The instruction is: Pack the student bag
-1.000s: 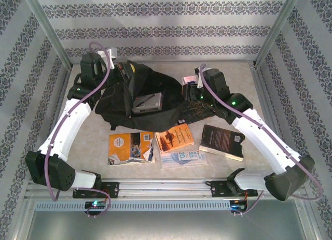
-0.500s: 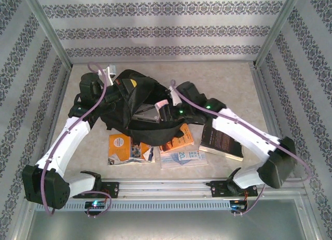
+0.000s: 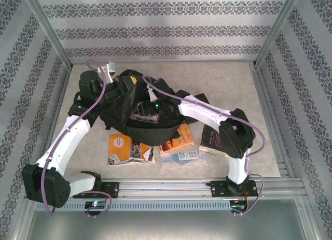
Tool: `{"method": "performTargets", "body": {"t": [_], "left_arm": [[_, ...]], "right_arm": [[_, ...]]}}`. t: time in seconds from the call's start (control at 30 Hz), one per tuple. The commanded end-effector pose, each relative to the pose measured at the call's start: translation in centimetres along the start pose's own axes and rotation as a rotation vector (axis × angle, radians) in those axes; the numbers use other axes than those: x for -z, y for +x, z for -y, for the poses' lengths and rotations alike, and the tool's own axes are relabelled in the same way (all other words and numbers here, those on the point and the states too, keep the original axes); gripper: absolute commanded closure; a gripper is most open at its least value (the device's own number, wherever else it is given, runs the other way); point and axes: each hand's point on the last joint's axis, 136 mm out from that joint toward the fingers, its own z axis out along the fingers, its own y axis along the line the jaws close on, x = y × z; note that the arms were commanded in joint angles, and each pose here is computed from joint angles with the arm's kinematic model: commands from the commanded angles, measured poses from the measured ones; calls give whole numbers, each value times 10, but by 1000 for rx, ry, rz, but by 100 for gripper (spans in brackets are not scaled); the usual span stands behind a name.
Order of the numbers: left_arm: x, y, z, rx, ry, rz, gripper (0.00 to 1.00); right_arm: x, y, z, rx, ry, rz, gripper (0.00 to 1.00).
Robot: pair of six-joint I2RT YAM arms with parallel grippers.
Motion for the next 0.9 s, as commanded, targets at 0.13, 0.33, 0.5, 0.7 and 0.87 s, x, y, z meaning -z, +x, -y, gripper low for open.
{"method": "performTargets", "body": {"t": [0.13,0.33,0.5,0.7,0.87], "left_arm": [[6,-45,53,-100,148,135,100],[3,-48,51,-102,142,136,100],[-1,-40,28,-131,61,114,100],[-12,-25,-5,-103,14,89,100],[-25,-6,-30,-21,13,53,100]], "right_arm": [[-20,-54,-39,-66,-205,225,30],[-19,-67,-62,-58,-390,299,13],[9,-55,-62,47,-368,316,15],[56,-33,-29,123,-125,294,23],[94,5,-18,216,-30,230,23]]}}
